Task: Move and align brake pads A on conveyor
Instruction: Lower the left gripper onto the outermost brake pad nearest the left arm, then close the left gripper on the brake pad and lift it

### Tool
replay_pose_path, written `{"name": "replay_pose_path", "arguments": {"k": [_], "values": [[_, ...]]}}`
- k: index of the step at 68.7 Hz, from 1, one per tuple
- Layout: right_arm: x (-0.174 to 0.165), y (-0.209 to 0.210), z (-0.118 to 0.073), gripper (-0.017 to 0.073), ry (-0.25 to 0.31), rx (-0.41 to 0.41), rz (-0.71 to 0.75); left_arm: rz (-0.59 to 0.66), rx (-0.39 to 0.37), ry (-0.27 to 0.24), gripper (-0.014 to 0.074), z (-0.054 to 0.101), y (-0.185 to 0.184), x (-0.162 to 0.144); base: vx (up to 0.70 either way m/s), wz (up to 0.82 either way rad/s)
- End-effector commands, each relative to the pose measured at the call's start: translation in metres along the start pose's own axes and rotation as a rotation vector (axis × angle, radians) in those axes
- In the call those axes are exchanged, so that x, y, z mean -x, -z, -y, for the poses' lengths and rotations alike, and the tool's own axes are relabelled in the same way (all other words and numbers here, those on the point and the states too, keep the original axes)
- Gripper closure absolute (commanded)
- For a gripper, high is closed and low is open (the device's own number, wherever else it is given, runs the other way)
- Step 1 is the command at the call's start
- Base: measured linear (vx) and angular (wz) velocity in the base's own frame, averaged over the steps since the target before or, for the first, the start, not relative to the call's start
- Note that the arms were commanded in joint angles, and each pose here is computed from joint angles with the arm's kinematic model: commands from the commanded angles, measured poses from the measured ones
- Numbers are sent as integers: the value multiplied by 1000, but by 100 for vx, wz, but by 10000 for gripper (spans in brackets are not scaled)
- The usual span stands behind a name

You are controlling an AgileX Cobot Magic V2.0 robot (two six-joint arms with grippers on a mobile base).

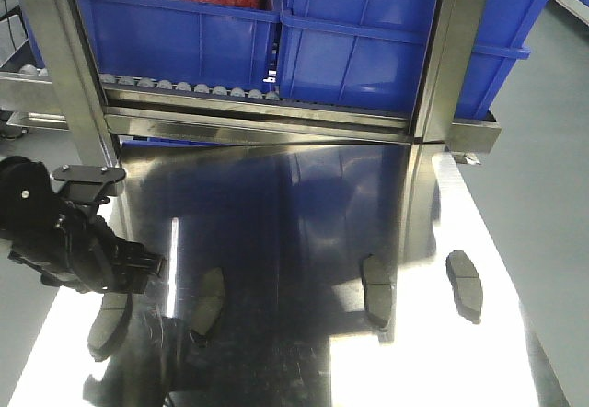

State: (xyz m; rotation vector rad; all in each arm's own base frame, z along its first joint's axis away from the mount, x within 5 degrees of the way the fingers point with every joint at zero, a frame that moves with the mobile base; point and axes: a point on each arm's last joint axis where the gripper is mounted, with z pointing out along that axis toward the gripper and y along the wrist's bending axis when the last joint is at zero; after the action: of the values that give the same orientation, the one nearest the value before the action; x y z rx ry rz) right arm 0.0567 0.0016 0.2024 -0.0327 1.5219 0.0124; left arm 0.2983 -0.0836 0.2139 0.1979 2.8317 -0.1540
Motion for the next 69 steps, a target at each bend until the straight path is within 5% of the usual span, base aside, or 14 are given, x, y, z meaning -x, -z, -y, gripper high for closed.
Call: {"name": "replay_pose_path", "arguments": {"k": [1,23,69], "values": [[3,1,0,571,16,-3,74,58,-10,22,143,4,9,11,0,0],[3,1,0,571,16,-3,74,50,75,96,143,-4,1,12,0,0],[3,1,0,571,16,-3,74,-71,69,77,143,-4,-26,7,0,0]]}}
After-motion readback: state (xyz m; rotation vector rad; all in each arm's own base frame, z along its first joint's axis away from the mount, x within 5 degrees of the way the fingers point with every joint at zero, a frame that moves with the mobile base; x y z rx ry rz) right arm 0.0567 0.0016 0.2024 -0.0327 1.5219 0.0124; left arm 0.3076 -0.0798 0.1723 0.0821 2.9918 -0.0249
